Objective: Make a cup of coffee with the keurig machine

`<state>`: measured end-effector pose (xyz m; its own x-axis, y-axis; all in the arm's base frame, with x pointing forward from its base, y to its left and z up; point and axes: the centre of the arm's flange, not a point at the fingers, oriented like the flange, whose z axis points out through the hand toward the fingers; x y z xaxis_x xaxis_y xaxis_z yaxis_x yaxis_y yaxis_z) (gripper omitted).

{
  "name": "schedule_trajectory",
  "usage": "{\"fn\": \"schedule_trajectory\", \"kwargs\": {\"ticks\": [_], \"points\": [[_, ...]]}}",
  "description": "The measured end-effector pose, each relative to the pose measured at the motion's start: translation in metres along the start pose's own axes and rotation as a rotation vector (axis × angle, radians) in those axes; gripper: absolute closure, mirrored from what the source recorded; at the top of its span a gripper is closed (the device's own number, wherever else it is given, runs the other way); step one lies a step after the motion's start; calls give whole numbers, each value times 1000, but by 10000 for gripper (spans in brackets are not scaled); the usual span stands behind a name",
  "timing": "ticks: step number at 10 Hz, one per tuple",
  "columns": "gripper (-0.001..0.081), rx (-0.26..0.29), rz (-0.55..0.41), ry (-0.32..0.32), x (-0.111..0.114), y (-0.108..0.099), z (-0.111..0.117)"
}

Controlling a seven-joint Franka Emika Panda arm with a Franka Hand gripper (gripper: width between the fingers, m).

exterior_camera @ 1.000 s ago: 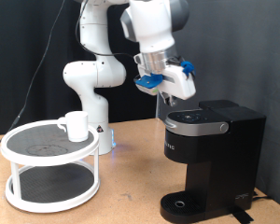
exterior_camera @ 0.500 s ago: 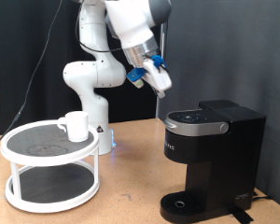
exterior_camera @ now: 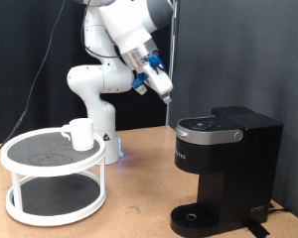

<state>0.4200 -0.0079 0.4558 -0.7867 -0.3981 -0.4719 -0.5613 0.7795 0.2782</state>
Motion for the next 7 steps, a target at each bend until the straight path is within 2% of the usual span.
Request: {"fn": "schedule_trajectory", "kwargs": {"ticks": [1,2,4,5,7], "points": [[806,5,23,-35,12,0,-4],[806,-12,27,-40,25,1,-9],[806,-123,-24,54,53,3,-19],[806,-153,-34,92,65,2,-27],[806,-165,-34,90,85,-6,-44]]}}
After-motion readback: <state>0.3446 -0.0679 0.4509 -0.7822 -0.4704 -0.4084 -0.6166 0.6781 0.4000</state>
